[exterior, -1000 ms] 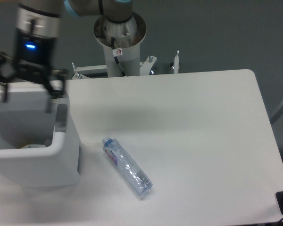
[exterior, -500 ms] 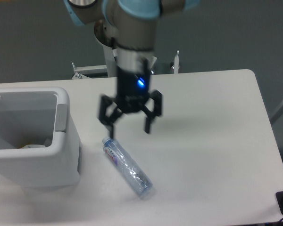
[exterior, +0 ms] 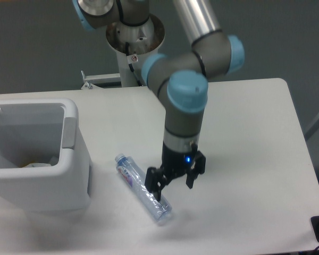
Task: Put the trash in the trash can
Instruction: 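Close the gripper around the bottle's cap end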
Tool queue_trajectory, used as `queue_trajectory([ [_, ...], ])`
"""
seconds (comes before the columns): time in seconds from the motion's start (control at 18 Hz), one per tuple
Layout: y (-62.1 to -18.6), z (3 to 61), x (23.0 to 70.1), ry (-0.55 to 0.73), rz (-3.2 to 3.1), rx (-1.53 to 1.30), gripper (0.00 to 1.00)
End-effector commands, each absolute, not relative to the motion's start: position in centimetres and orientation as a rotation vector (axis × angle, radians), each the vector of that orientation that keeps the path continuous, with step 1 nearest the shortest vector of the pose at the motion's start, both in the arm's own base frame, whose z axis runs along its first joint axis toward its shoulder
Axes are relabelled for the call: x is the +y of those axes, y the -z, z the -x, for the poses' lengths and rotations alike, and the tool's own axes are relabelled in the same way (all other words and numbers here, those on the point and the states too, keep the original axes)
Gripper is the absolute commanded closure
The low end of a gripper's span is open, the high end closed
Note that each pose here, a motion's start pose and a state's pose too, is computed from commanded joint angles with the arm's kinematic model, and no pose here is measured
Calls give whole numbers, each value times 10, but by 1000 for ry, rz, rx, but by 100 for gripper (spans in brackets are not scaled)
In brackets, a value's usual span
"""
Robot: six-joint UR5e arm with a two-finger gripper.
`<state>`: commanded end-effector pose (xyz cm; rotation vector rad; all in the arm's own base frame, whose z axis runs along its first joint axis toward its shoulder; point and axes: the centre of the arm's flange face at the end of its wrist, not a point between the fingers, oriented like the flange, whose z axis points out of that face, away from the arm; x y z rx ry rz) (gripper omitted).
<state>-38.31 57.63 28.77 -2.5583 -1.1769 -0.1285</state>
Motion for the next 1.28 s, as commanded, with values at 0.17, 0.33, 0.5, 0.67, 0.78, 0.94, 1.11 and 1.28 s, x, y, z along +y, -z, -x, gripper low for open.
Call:
queue_trajectory([
  [0.17, -260, 381, 593, 127, 2599, -1175, 0],
  [0.33, -233, 368, 605, 92, 2625, -1155, 0],
  [0.5, -216, 369, 604, 67, 2650, -1181, 0],
  [0.67, -212, 369, 602, 47, 2652, -1223, 0],
  [0.78, -203, 368, 599, 32, 2667, -1231, 0],
  [0.94, -192, 361, 601, 19, 2691, -1233, 0],
  [1.11, -178, 355, 601, 8, 2720, -1240, 0],
  [1.28, -182, 354, 602, 4, 2710, -1248, 0],
])
